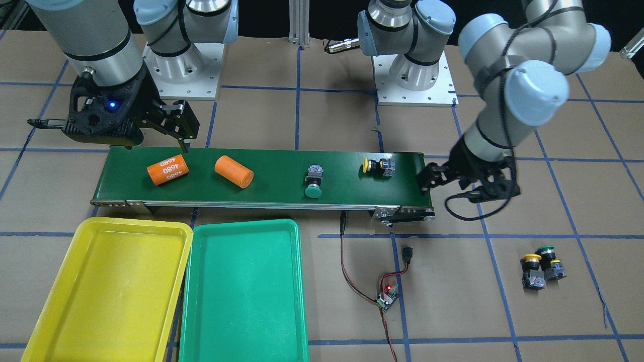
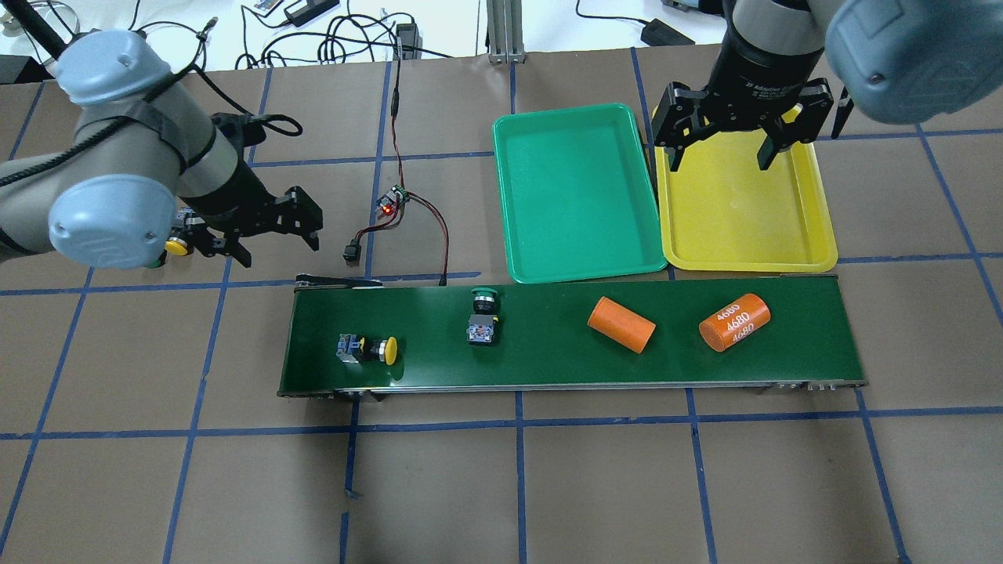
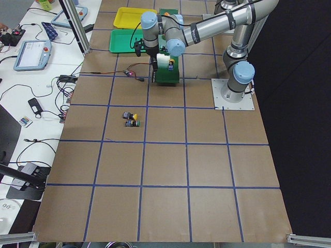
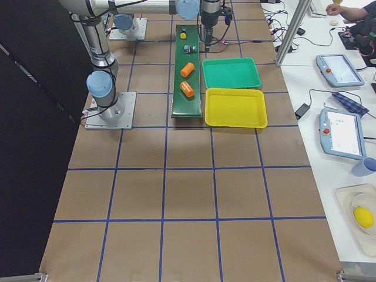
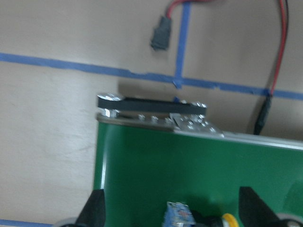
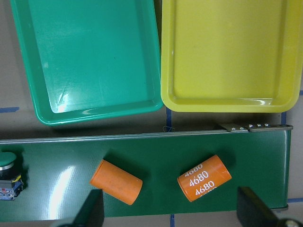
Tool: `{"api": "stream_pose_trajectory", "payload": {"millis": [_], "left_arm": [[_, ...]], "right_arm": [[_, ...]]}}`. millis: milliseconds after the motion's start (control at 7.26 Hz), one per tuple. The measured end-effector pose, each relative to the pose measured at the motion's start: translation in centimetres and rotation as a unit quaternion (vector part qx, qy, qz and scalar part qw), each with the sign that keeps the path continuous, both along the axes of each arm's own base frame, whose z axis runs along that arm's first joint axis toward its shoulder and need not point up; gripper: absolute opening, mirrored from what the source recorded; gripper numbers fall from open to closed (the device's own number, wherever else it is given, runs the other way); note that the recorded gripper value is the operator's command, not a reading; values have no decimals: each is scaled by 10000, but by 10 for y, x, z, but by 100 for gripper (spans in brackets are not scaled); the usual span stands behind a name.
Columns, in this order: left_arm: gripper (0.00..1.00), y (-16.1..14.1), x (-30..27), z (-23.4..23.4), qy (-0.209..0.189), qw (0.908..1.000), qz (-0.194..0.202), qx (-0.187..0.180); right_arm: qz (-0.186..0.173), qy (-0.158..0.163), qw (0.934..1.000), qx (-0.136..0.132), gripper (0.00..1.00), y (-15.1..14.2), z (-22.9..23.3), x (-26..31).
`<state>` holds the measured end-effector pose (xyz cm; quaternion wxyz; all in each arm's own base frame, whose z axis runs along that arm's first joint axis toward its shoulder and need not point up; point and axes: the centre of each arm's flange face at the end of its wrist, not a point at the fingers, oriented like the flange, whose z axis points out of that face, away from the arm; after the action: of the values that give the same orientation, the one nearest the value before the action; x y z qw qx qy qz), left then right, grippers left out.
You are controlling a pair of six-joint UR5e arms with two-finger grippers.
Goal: Sort buttons by color to trays
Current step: 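Return the left gripper and grasp another yellow-capped switch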
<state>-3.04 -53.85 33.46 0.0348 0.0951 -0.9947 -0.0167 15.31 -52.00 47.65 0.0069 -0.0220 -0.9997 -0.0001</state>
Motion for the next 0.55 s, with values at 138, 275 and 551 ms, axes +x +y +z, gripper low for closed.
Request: {"api": "stream_pose_trajectory", "payload": {"millis": [138,275,551], "left_arm": [[100,-27,51,2,-7,9999,-133,-105],[100,-54,96,-7,-21,9994,-314,-134],[100,-103,165,-48,8,9973,-728,-102]], "right_arm": [[2,0,10000,1,100,0,0,0],[4,0,10000,4,100,0,0,1],[2,0,10000,6,100,0,-1,1]]}}
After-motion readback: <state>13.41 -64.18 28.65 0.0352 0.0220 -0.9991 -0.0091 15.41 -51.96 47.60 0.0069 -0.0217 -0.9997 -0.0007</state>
